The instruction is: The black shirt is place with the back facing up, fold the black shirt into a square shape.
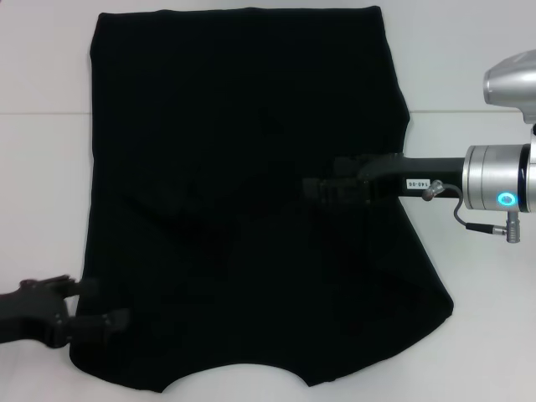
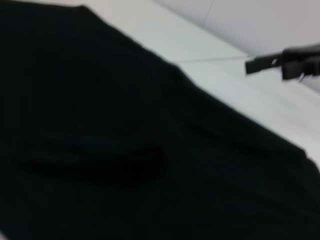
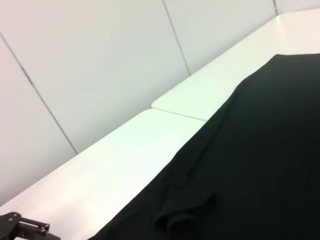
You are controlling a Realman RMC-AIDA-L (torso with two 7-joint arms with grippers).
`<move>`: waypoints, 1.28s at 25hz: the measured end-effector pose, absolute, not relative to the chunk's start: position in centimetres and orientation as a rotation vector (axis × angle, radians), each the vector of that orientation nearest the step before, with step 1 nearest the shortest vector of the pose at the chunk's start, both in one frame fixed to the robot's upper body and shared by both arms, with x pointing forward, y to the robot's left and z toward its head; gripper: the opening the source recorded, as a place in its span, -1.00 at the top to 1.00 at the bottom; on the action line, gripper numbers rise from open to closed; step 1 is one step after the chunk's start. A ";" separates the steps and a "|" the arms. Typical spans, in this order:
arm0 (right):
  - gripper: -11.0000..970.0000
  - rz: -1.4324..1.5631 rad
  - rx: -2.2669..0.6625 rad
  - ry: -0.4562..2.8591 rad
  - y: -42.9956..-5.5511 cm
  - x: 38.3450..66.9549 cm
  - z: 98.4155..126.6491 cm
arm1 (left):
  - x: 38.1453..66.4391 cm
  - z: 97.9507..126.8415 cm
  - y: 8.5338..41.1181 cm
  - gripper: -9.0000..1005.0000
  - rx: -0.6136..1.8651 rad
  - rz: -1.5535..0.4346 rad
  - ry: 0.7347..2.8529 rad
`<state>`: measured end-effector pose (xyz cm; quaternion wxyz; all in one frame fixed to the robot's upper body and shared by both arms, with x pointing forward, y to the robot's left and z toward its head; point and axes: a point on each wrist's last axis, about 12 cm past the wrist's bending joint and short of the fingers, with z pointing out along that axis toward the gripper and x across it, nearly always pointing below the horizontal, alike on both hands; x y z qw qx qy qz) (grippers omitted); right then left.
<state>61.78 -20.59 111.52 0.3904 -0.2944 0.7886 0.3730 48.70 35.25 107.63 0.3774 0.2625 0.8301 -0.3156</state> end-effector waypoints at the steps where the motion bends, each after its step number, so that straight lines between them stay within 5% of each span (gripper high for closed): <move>1: -0.94 0.945 -0.748 2.002 -20.5 61.9 111.6 | 48.5 107.5 35.5 -0.77 0.669 -0.793 2.137; 9: -0.94 0.949 -0.745 1.994 -20.4 62.0 111.7 | 48.1 106.4 36.1 -0.77 0.631 -0.733 2.210; 32: -0.94 0.947 -0.724 1.985 -20.8 62.3 112.1 | 47.6 105.0 35.9 -0.33 0.637 -0.699 2.263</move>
